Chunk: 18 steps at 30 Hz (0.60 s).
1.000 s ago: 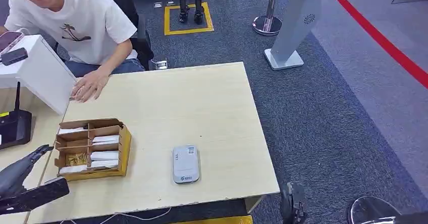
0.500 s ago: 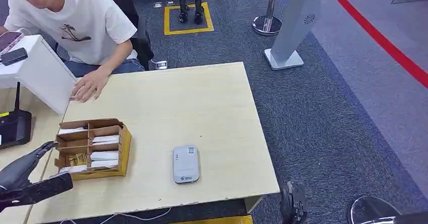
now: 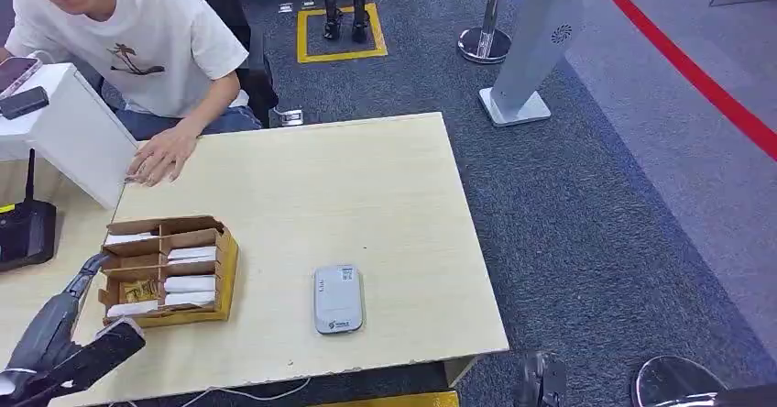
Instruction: Pass the card to the sensor for recognition and then transmit it.
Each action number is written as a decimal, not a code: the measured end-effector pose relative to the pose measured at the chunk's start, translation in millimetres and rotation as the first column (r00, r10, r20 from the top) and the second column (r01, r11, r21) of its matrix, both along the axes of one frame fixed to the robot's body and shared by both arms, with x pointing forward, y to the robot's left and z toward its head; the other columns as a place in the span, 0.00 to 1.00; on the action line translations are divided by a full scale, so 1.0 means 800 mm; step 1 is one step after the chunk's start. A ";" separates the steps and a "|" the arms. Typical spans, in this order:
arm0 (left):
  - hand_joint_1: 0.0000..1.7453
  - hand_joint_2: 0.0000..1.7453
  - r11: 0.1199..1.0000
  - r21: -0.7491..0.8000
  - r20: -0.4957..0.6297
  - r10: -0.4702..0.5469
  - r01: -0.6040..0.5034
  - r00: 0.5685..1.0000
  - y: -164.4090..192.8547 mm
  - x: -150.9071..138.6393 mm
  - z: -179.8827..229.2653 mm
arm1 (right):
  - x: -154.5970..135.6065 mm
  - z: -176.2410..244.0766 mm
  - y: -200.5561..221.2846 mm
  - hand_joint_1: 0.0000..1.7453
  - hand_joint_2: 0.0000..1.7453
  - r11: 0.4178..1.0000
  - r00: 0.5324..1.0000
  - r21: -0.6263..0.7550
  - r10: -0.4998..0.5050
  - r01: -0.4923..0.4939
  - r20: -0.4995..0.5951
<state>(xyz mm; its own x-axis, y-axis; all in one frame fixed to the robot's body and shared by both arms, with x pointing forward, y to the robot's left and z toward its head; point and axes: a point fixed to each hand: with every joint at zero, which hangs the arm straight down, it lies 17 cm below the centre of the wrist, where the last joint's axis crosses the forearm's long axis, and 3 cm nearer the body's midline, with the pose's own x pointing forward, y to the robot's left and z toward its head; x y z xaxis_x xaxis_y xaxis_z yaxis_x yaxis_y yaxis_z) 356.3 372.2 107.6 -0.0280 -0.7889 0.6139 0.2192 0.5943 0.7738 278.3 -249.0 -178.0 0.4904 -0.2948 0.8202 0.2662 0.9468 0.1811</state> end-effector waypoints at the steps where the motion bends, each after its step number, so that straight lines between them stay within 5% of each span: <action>1: 0.00 1.00 1.000 -0.030 0.014 0.004 -0.004 1.000 -0.003 -0.002 0.007 | -0.003 -0.002 0.001 0.00 0.00 1.000 1.000 0.006 -0.001 0.001 -0.004; 10: 0.00 1.00 0.977 -0.213 0.174 0.048 -0.010 0.984 -0.030 -0.001 0.069 | -0.008 0.003 0.028 0.00 0.00 0.999 1.000 0.036 0.005 -0.006 0.020; 18: 0.00 1.00 0.973 -0.219 0.266 -0.007 0.068 0.964 -0.081 0.050 0.089 | -0.002 0.006 -0.026 0.00 0.00 0.997 0.997 -0.027 -0.069 0.070 0.047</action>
<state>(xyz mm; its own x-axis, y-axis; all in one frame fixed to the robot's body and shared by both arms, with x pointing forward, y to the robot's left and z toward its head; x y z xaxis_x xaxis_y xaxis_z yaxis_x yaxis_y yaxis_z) 396.4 307.1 178.9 -0.2382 -0.6269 0.7418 0.0526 0.7543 0.6544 276.9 -269.8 -173.4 0.4312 -0.3028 0.8499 0.3236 0.9312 0.1676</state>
